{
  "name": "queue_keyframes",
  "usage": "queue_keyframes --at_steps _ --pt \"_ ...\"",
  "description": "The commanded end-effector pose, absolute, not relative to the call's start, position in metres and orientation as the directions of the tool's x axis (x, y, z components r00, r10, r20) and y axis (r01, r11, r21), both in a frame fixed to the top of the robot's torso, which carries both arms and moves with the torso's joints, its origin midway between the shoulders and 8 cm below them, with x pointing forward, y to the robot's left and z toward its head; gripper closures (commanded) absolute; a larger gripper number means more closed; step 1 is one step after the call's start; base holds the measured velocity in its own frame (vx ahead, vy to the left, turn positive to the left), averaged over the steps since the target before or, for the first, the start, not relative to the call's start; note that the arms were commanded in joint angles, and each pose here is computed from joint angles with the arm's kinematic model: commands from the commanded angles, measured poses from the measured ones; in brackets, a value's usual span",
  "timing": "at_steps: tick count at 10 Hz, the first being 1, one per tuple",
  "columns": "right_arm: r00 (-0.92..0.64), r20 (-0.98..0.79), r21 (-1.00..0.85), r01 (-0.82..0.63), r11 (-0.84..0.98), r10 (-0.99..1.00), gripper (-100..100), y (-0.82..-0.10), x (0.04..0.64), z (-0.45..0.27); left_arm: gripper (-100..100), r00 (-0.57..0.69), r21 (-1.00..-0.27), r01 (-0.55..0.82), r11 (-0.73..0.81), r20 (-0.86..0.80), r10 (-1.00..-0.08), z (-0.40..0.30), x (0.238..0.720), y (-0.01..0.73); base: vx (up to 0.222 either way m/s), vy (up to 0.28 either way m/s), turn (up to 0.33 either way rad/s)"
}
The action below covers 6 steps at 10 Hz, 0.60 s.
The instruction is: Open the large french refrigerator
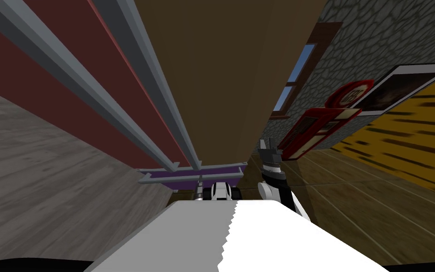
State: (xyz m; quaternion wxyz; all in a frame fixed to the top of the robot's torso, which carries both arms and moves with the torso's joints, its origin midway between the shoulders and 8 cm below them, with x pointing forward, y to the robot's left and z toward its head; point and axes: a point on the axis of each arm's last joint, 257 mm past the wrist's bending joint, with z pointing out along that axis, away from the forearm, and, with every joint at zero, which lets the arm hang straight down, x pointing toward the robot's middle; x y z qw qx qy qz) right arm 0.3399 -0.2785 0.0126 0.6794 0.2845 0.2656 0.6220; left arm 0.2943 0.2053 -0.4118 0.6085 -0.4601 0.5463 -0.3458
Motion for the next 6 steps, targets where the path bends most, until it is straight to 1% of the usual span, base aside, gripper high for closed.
queue_keyframes --at_steps 1,3,4,5,6 --pt "0.085 -0.007 0.717 -0.694 0.064 0.996 0 -0.279 0.340 0.013 100 0.164 -0.938 -0.082 0.337 -0.347 -0.923 -0.411 0.294 0.205 0.003 0.007 -0.019" --pt "0.085 -0.007 0.717 -0.694 0.064 0.996 0 -0.279 0.340 0.013 100 0.164 -0.939 -0.077 0.334 -0.343 -0.925 -0.412 0.296 0.205 -0.008 0.005 -0.014" --pt "0.085 -0.007 0.717 -0.694 0.064 0.996 0 -0.279 0.340 0.013 100 0.154 -0.942 -0.058 0.332 -0.337 -0.929 -0.411 0.312 0.211 -0.076 -0.046 0.169" --pt "0.085 -0.007 0.717 -0.694 0.064 0.996 0 -0.279 0.340 0.013 100 0.140 -0.939 -0.046 0.342 -0.345 -0.928 -0.409 0.313 0.206 -0.087 -0.061 0.097" --pt "0.085 -0.007 0.717 -0.694 0.064 0.996 0 -0.279 0.340 0.013 100 0.135 -0.941 -0.041 0.337 -0.339 -0.931 -0.410 0.328 0.213 -0.115 -0.078 0.182"
